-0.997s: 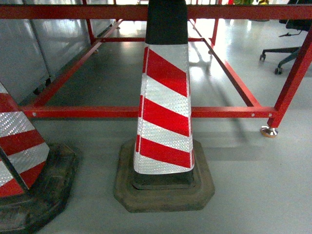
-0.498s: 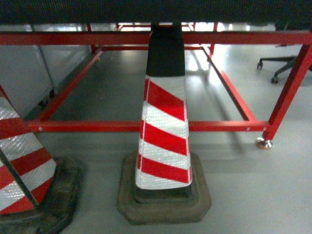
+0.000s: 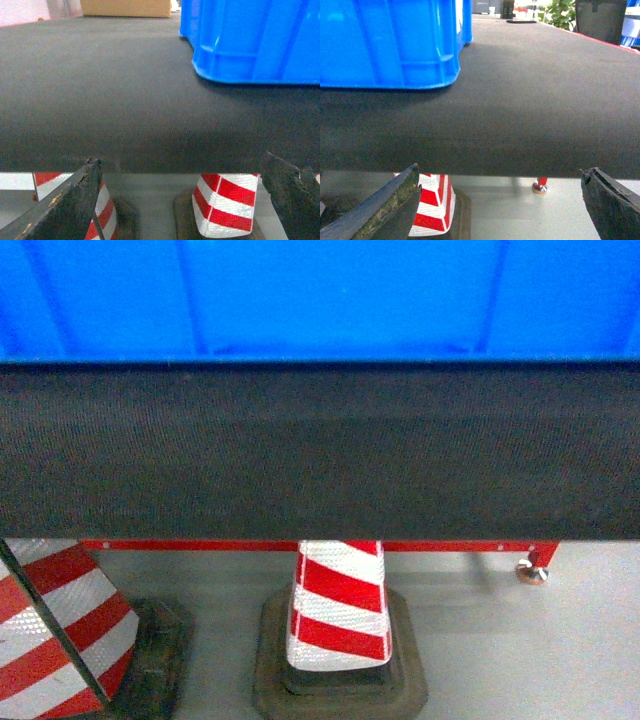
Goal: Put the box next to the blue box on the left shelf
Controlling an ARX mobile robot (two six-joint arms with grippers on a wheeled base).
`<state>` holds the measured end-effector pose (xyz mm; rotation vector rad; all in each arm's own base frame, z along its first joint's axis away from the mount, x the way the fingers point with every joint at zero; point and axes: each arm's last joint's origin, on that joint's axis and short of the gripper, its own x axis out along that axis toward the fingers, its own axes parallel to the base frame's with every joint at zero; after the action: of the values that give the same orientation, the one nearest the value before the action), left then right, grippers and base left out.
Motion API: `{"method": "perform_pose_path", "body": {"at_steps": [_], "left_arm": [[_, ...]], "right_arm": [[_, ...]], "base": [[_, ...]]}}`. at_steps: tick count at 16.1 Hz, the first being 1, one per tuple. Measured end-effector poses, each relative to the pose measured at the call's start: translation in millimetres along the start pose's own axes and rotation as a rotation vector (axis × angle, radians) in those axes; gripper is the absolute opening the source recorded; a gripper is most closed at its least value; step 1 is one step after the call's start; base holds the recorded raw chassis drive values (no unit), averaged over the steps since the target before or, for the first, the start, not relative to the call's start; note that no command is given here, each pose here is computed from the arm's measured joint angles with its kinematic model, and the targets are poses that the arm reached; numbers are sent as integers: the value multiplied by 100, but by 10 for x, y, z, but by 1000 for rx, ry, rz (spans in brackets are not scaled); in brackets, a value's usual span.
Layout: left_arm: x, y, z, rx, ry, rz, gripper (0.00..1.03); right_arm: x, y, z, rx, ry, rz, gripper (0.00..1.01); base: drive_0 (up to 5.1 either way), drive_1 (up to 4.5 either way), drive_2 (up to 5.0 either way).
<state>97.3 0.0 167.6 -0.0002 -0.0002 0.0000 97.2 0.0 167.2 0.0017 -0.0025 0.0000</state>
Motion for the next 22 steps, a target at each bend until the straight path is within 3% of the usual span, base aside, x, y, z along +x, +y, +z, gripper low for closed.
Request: {"method": "perform_pose_path", "body": {"at_steps": [22], "left_arm": [[0,0,3,0,-2,0,98]], "right_arm": [[0,0,0,1,0,0,98]], "base": [[0,0,0]]}}
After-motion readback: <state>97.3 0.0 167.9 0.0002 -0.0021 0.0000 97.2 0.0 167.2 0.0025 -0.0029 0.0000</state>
